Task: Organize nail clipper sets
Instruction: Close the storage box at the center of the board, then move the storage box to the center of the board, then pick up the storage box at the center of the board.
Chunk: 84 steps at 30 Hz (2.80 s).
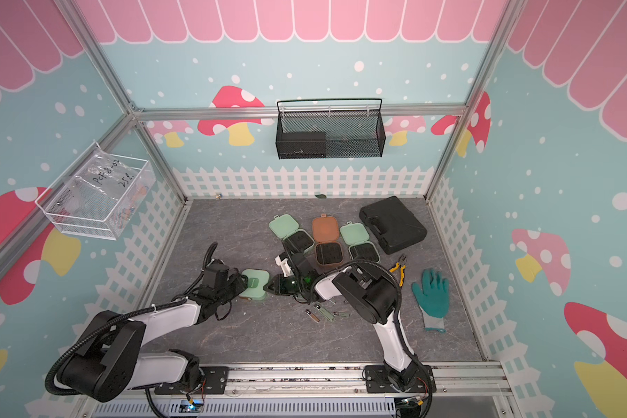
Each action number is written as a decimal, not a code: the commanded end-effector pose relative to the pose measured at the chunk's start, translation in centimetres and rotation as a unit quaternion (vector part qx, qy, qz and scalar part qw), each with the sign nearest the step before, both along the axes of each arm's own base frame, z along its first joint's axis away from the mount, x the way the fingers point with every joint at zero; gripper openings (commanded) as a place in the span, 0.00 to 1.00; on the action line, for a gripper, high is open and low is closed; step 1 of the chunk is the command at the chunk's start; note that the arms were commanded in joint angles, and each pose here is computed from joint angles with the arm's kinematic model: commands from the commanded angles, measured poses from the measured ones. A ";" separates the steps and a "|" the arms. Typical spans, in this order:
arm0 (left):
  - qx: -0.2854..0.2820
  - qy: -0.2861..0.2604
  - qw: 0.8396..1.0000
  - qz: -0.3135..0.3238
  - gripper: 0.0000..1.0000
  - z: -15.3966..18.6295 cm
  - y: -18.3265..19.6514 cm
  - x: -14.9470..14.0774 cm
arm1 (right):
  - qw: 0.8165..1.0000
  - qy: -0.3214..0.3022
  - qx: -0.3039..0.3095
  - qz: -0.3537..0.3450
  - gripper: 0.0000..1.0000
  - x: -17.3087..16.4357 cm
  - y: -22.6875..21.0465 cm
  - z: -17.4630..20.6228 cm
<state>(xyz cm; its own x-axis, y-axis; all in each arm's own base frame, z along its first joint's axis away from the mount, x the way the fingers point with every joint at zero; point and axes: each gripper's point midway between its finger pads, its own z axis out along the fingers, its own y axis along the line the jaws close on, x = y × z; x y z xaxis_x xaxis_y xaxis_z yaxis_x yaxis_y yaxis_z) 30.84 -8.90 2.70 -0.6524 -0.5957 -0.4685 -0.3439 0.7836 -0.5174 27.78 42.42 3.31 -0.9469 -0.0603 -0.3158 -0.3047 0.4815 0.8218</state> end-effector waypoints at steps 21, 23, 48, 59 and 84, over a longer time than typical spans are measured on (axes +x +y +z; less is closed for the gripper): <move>-0.021 0.121 0.991 -0.057 0.46 -5.2 -3.4 -4.6 | 0.995 0.084 -0.047 0.030 0.31 -2.5 0.4 -5.0; -0.025 0.120 0.991 -0.057 0.46 -5.2 -3.6 -4.5 | 0.995 0.079 -0.046 0.032 0.32 -2.0 0.9 -4.5; -0.007 0.099 0.994 -0.037 0.46 -3.4 -2.5 -0.4 | 0.997 0.016 -0.063 0.044 0.42 3.4 6.0 -0.4; -0.038 0.083 0.996 -0.017 0.50 -2.9 -0.7 5.1 | 0.990 -0.063 -0.112 0.056 0.51 9.2 9.3 1.5; 0.040 -0.032 0.999 -0.018 0.67 12.4 1.2 0.6 | 0.907 -0.259 -0.323 -0.070 0.64 12.3 -16.1 14.0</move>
<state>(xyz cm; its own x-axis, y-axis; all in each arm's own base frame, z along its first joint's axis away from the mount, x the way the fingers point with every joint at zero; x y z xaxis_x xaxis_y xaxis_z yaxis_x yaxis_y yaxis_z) 33.86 -5.85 17.63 -0.5378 -0.5720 -0.6194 -0.3012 0.8165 -0.4925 39.76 30.59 20.42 -0.6759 -0.2070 -0.7073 -0.4921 0.8412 0.2241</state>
